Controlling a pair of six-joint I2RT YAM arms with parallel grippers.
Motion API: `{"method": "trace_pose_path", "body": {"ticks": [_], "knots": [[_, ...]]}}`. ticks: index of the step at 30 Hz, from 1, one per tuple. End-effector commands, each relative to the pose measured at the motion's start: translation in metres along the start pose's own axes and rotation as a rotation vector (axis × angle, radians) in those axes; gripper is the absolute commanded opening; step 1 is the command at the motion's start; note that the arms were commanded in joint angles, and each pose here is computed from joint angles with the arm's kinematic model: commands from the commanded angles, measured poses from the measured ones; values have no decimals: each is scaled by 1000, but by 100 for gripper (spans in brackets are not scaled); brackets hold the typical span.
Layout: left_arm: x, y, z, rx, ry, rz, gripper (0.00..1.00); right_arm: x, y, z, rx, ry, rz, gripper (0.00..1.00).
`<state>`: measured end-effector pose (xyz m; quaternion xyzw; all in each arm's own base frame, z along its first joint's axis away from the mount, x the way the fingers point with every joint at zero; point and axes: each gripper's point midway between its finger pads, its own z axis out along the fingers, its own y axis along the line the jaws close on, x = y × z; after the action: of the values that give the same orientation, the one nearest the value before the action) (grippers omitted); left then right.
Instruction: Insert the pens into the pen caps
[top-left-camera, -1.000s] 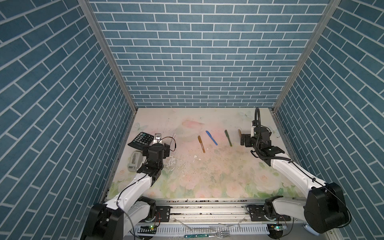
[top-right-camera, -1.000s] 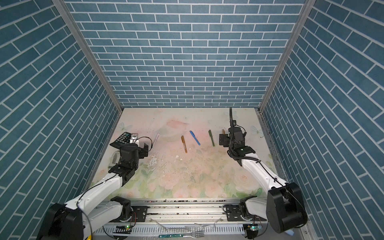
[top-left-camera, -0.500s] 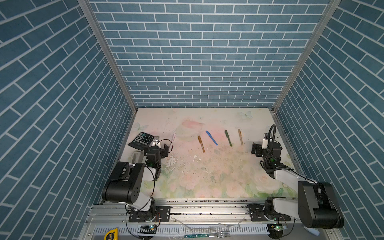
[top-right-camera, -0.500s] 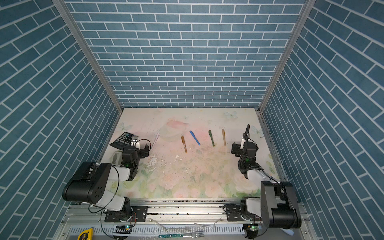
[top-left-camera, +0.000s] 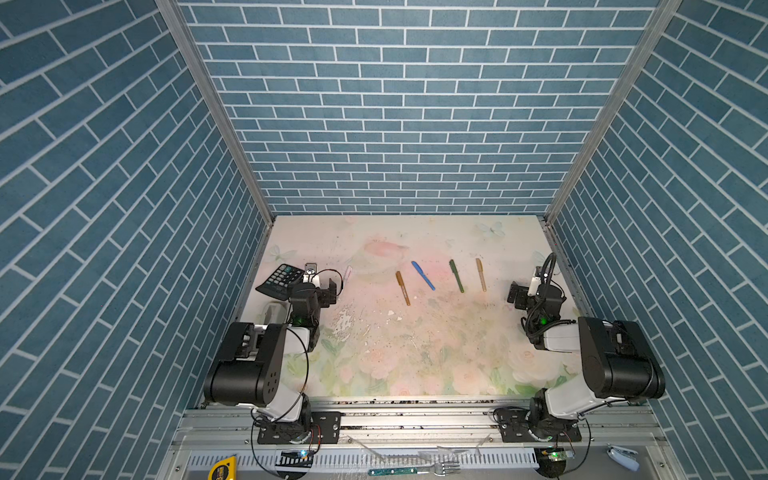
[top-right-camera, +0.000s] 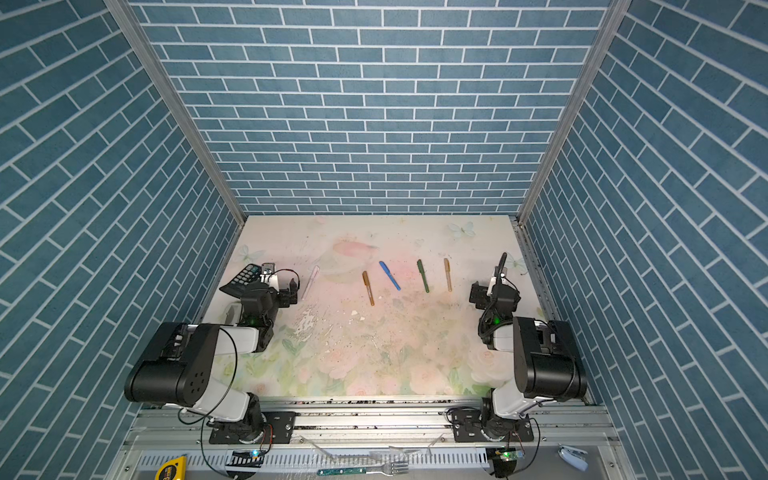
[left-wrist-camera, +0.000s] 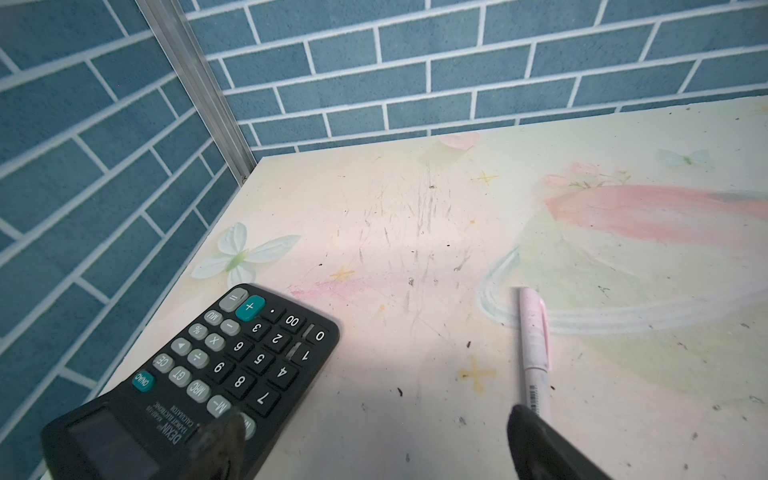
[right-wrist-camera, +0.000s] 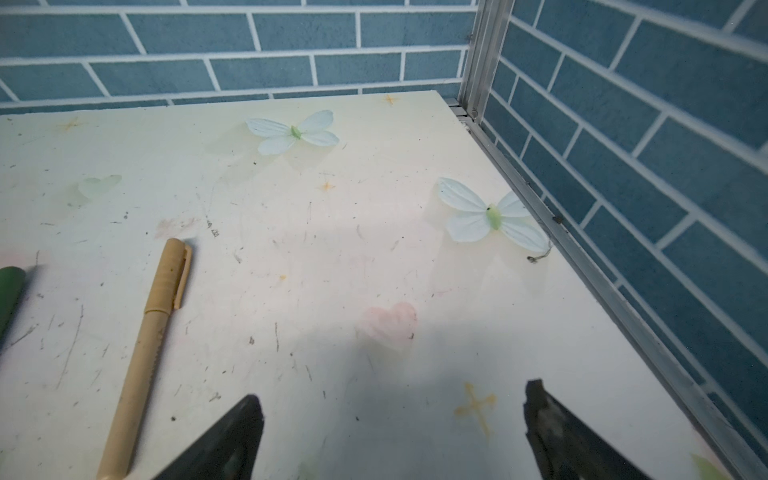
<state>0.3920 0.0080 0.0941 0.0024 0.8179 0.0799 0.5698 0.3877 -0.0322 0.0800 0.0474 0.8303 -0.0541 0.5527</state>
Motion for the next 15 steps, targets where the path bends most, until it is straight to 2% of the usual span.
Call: {"method": "trace_pose_path", "body": {"ticks": [1, 6, 11, 15], "knots": [[-1, 1, 2, 2, 3, -8, 100, -11, -2, 1, 11, -35, 24, 99], [0, 1, 1, 2, 3, -9, 100, -11, -1, 1, 8, -35, 20, 99], [0, 1, 2, 0, 4, -9, 100, -10, 14, 2, -81, -22, -11, 99], [0, 1, 1, 2, 4, -9, 99, -10, 17, 3, -102, -12, -10, 99]]}}
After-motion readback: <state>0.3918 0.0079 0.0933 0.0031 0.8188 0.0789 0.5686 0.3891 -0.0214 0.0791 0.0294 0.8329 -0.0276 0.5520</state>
